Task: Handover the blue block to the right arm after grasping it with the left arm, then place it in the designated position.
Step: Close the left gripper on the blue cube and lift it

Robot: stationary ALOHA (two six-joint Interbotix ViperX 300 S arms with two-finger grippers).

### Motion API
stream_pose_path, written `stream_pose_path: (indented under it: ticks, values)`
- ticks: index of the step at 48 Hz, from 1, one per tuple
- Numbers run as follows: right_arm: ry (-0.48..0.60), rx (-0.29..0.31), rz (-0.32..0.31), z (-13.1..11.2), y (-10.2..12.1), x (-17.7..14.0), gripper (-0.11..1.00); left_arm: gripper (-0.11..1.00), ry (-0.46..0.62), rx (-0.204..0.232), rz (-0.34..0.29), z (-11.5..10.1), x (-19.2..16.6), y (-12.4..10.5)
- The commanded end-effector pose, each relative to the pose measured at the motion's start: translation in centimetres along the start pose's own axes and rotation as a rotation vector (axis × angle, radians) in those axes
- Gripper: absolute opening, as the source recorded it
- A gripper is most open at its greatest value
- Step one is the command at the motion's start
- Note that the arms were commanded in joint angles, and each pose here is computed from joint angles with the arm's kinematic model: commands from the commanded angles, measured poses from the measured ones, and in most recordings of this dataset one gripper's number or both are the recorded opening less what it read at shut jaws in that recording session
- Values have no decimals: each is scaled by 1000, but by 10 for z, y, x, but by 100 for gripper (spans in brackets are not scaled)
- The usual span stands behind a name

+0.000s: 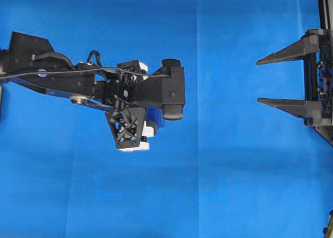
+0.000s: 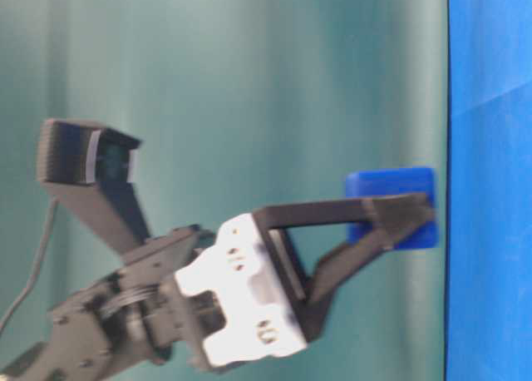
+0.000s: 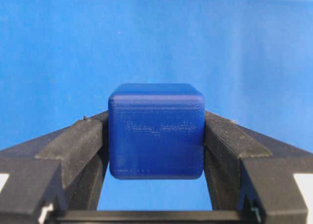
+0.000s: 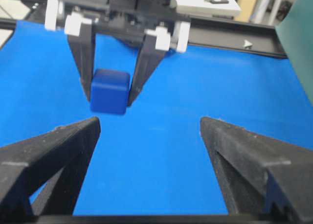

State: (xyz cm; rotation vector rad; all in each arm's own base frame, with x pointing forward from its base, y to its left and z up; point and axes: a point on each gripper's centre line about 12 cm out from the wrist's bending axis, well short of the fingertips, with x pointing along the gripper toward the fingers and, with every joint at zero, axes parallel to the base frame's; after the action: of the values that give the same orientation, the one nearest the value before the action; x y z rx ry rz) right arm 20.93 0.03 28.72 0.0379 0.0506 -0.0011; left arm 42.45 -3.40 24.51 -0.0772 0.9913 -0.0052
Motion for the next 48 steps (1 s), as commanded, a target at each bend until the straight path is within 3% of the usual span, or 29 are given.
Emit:
stream_pose_path:
  ticks: [1,12,48]
  values:
    - [-31,3,-1,12,0,2,97,49,-77,4,-13,18,-32,-5]
    - [-32,5,-1,13,0,2,97,49,-93,10,-14,29,-60,-6]
    - [-28,5,-1,12,0,2,97,49,-84,9,-9,29,-61,-6]
